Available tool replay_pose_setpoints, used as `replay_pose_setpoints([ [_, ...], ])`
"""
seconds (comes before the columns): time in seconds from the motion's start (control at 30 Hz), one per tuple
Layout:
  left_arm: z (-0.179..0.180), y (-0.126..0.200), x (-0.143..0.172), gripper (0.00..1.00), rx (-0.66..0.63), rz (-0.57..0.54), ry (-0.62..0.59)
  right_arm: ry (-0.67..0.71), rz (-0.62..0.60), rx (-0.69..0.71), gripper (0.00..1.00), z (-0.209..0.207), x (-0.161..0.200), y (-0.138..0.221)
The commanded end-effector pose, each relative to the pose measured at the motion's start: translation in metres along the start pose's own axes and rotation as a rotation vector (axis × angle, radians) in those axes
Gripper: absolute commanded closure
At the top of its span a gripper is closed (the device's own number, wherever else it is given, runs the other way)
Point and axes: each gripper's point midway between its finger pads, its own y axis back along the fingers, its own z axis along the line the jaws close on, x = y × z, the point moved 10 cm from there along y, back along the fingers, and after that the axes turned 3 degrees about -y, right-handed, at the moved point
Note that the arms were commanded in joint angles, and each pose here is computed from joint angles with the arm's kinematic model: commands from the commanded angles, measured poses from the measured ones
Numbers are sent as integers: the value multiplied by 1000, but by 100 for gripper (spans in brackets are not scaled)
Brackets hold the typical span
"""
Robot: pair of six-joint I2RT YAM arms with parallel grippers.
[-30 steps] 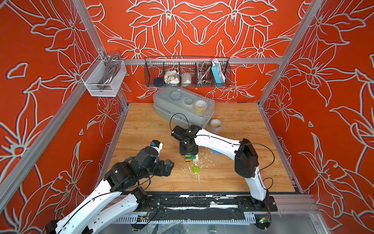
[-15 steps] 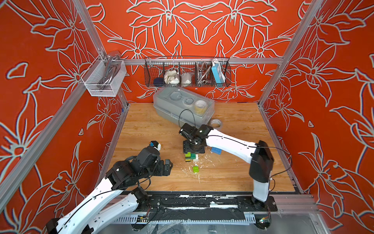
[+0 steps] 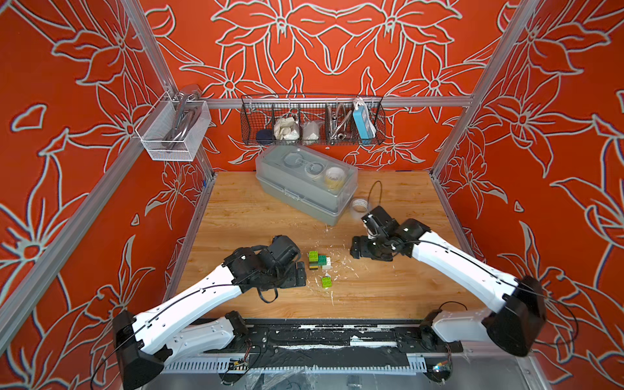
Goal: Assemble a giraffe with lego
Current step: Pick up the lego brick from the center of the board.
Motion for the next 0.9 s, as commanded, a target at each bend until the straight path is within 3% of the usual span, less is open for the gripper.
replay_pose_setpoints([
  [0.0, -19, 4, -3, 3, -5, -49, 65, -6, 5, -72, 12, -18, -3, -2],
  [0.27, -45, 12, 0, 2, -67, -90, -35, 32, 31, 0, 11, -29, -19, -27],
  [0.33, -53, 18, -6, 2, -55, -88, -97, -40, 75, 3, 11, -41, -22, -32],
  [0.43, -74, 21, -18, 2, -42, -95, -199, -131, 47, -21, 10, -58, -21, -23],
  [0.7, -136, -16, -77, 2, 12, 27, -311, -241, -9, -47, 7, -79, -9, 3],
  [0.87, -177, -62, -101, 2, 5, 132, -399, -331, -38, -67, 7, -96, 1, 12],
])
